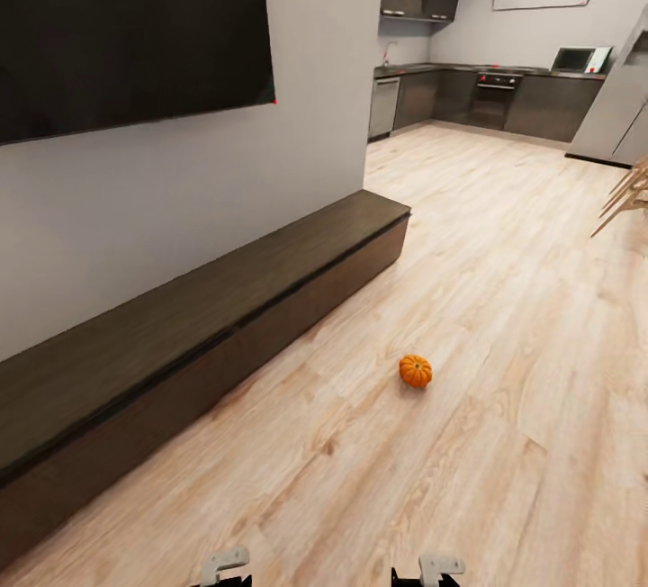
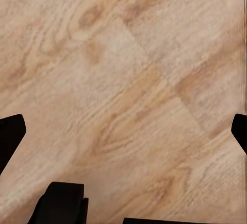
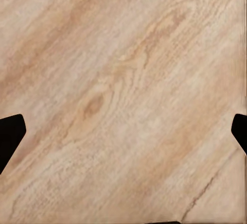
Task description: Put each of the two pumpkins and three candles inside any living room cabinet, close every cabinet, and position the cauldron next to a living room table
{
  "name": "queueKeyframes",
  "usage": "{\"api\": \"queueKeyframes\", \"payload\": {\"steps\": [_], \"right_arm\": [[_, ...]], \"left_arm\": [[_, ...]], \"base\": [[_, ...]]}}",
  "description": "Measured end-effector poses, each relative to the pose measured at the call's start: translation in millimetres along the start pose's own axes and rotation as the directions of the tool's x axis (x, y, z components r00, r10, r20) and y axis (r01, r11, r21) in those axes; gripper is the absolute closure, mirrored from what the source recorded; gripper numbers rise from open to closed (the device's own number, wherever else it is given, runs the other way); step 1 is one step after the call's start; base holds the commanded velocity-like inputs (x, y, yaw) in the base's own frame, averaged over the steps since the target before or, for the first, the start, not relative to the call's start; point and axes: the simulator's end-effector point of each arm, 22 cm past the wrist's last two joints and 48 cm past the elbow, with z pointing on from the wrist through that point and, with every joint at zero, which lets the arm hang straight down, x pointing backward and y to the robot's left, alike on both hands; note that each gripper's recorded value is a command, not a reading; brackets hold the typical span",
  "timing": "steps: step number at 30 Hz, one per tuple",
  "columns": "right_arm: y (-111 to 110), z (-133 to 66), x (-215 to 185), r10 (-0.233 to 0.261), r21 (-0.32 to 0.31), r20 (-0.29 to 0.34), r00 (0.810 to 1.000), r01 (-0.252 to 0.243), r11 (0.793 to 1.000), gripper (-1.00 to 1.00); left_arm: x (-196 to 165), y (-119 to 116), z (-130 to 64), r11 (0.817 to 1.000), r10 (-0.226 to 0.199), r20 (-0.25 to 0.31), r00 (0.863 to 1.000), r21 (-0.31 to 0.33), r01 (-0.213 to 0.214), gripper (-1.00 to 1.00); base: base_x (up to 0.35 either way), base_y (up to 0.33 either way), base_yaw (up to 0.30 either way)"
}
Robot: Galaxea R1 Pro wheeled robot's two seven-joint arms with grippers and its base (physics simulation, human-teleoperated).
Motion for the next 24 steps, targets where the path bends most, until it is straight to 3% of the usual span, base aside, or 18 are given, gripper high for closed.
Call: {"api": "queueKeyframes", "payload": {"steps": [24], "right_arm": [[-0.1,-2.1,-11.6,0.002,0.0,0.025,1.0,-0.002,1.0,-1.0]], "left_arm": [[-11.1,-1.6,-3.6,1.0,0.0,0.024,1.0,0.003,0.0,-1.0]], "base": [[0.0,0.0,-0.26]]}}
